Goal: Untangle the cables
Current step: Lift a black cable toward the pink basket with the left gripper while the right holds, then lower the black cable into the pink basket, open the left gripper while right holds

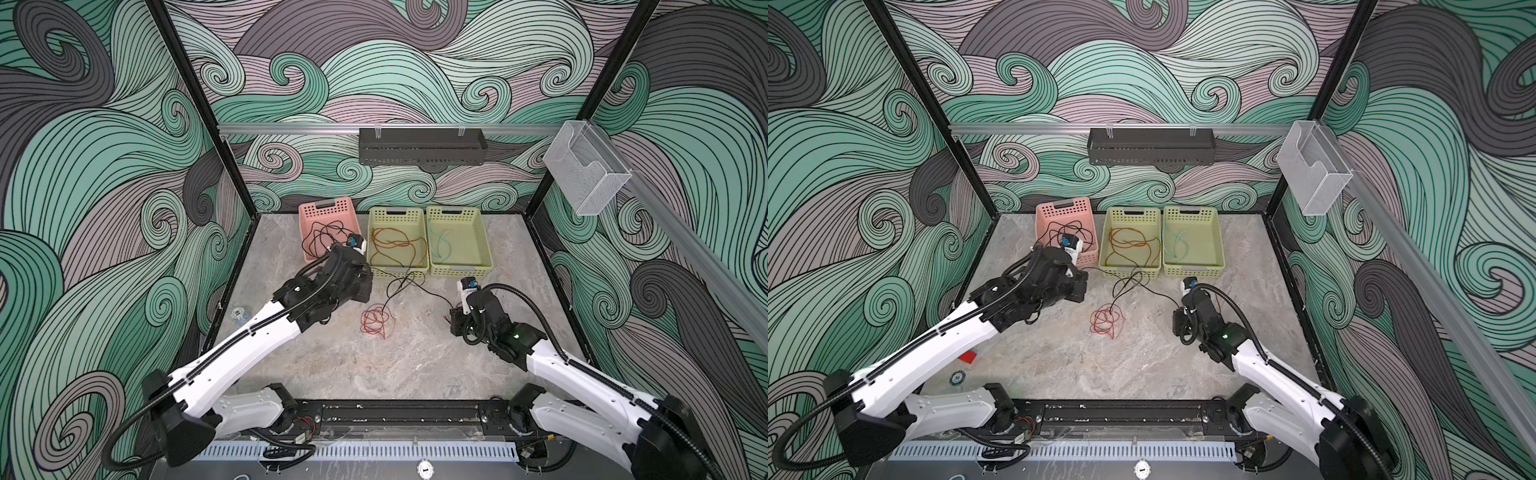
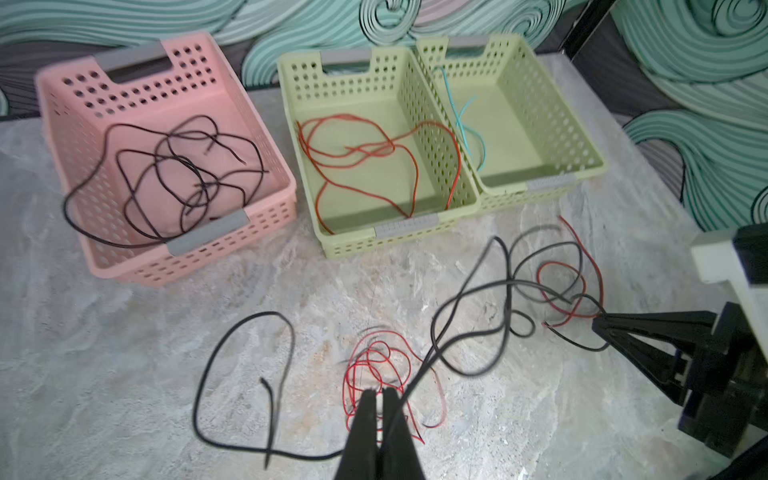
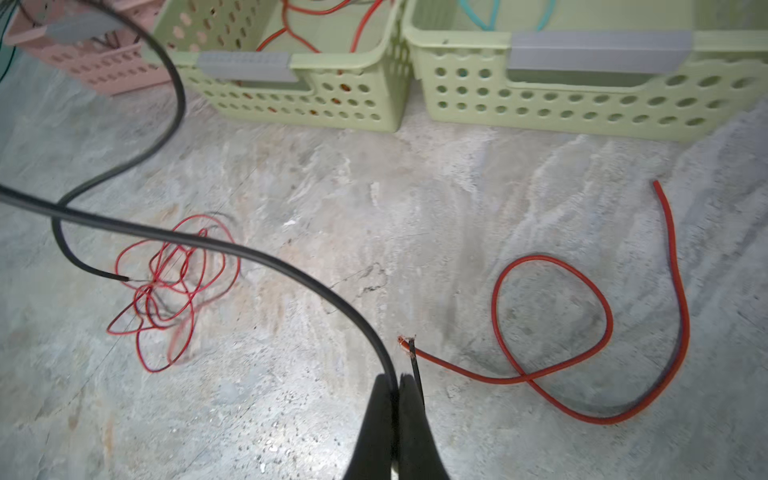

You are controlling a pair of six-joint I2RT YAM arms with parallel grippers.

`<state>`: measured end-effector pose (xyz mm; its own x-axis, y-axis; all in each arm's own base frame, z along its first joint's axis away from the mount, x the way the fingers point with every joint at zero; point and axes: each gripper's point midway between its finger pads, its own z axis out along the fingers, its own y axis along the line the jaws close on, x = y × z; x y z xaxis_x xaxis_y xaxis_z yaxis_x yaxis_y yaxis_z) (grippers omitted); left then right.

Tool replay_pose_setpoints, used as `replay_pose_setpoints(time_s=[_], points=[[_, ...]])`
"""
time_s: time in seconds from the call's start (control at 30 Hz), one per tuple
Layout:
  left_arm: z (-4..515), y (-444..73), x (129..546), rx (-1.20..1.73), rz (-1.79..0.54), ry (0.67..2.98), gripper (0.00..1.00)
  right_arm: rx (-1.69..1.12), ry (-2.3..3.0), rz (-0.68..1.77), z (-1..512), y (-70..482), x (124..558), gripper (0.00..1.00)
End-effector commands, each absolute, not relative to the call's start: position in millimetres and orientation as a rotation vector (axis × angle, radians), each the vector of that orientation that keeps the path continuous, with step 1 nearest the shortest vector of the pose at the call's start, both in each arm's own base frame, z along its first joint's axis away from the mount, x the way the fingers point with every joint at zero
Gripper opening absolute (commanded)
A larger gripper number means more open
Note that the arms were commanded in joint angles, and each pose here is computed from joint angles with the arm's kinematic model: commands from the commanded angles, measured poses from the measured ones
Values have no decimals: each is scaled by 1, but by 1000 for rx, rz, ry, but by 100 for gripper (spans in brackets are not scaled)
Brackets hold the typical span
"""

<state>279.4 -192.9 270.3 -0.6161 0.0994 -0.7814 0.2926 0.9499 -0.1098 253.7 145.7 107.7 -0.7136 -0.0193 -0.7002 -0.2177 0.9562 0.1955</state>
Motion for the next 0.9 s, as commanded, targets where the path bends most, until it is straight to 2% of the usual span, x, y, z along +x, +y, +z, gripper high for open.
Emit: replay_pose_setpoints(time_s=[0.0,0.17,0.33,0.63,0.87], points=[[286,-166,275,271,-194,2214,0,-28,2354,313,105,123,253,0],[330,-141,273,215,-175,2139,0,6,2352,338,105,117,254,0],[357,-137,277,205,-216,2094,0,-12,2360,397,104,126,254,0],[350,-138,307,160,-207,2108,0,-59,2337,483,112,137,250,0],[348,-127,361,50,-157,2053,0,-76,2322,545,115,144,246,0]])
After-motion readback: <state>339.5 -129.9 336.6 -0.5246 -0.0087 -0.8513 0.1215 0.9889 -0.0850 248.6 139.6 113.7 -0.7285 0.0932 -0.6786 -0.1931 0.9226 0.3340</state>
